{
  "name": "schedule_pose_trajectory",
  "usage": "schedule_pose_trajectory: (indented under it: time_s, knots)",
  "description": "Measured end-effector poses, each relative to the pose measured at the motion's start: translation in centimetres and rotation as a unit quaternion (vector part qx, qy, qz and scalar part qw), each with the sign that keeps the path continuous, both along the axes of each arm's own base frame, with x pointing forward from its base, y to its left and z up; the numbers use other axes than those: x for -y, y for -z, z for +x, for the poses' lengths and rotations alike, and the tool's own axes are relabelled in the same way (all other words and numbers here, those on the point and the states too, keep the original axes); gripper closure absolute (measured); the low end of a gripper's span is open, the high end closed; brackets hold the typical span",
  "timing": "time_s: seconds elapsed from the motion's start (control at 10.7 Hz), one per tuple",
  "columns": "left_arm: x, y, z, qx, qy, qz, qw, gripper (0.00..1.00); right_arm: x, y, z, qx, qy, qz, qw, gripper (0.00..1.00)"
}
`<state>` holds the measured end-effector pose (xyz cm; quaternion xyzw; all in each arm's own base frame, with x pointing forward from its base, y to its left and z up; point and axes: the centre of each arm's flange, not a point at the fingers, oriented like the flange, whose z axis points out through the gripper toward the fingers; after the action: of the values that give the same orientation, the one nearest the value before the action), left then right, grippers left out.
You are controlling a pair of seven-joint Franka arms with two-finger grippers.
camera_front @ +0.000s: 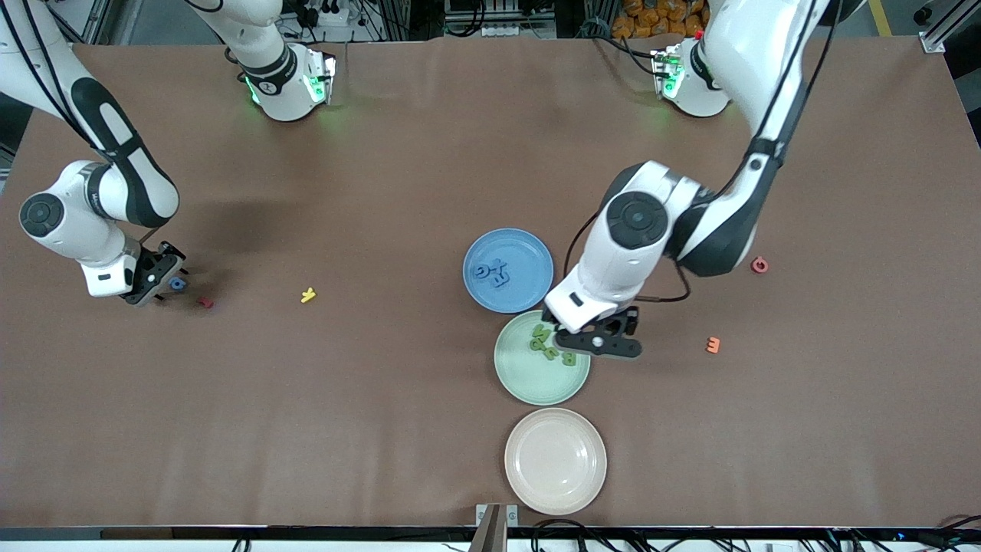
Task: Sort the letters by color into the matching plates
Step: 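Grasp blue e with the right gripper while the left gripper withdraws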
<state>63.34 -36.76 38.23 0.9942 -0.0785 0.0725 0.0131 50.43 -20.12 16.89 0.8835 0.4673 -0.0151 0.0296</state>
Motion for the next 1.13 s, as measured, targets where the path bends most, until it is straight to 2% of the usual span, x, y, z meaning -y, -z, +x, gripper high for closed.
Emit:
schedule_pose_trajectory:
  time_s: [0.19,0.47,0.56,1.13]
  knots:
    - [-3.1,-5.0,0.0,-0.002,-0.021,0.013,1.0,0.0,-0.1,0.0,0.0,0.001,-0.001,0.0,1.0,0.26]
    - [-7.3,-10.3,-0.4,-0.005,-0.051,0.027,0.998,0.0,-0.1,-0.1,0.2,0.003,-0.002,0.0,1.0,0.42]
    - [-8.5,-11.8,-0.7,-0.01,-0.06,0.033,0.998,0.0,-0.1,-0.3,0.3,0.005,-0.003,-0.001,1.0,0.52]
    - [-17.5,-21.0,-3.7,-0.027,-0.115,0.061,0.991,0.0,-0.4,-0.4,0.4,0.006,-0.006,-0.001,1.0,0.64]
